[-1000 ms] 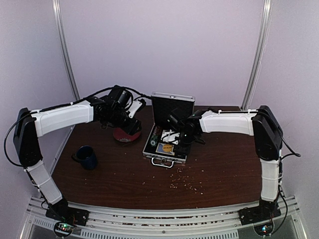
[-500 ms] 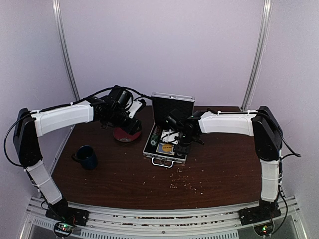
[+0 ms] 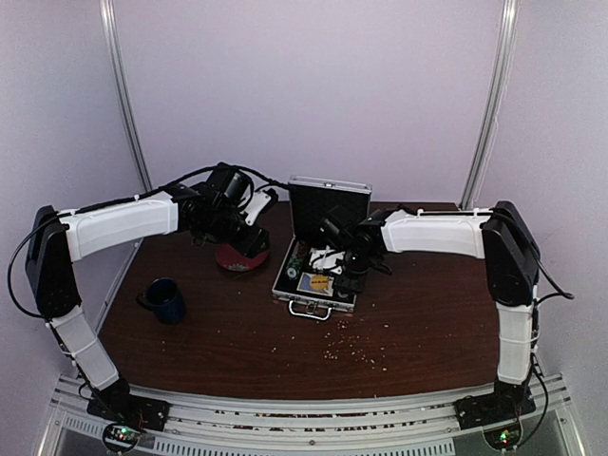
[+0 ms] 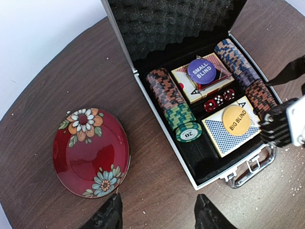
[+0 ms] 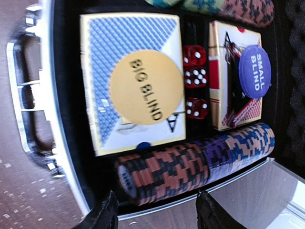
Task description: Pack up texas hold em set
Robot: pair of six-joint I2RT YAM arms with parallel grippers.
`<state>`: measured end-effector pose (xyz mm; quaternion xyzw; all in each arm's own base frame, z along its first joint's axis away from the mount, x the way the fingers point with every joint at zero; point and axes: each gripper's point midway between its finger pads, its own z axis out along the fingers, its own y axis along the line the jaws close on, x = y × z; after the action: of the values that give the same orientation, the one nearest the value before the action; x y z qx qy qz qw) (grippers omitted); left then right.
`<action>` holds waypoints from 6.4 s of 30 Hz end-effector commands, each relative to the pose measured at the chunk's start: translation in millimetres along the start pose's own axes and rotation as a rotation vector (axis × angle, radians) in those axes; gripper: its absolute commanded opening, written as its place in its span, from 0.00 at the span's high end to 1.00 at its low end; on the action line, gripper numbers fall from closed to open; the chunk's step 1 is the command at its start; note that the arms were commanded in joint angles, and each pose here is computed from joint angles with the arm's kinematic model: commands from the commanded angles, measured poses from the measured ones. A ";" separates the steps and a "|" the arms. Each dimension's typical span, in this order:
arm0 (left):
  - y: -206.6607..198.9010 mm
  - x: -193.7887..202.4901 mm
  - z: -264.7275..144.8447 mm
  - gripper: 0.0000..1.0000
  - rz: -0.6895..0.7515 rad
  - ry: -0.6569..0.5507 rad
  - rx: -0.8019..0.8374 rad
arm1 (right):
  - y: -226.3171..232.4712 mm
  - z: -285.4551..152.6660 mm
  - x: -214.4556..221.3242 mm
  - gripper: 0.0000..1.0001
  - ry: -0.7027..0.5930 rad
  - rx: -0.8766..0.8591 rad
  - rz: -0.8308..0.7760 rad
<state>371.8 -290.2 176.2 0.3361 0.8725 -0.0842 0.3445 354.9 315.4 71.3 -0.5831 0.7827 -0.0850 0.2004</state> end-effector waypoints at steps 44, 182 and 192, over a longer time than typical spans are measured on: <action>89.3 -204.4 7.7 0.36 -0.206 -0.482 0.264 | -96.0 -99.3 111.7 0.38 -0.533 -0.055 0.546; -125.7 52.8 65.7 0.39 -0.188 0.028 0.705 | -22.7 -64.3 79.1 0.40 -0.282 -0.464 0.409; -123.4 61.0 35.8 0.41 -0.204 -0.006 0.566 | -41.5 -83.0 58.7 0.40 -0.371 -0.418 0.367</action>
<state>280.1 -368.7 71.1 0.3381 0.8452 -0.3657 0.1937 334.6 230.9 116.7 -0.4496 0.8467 0.2198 0.1811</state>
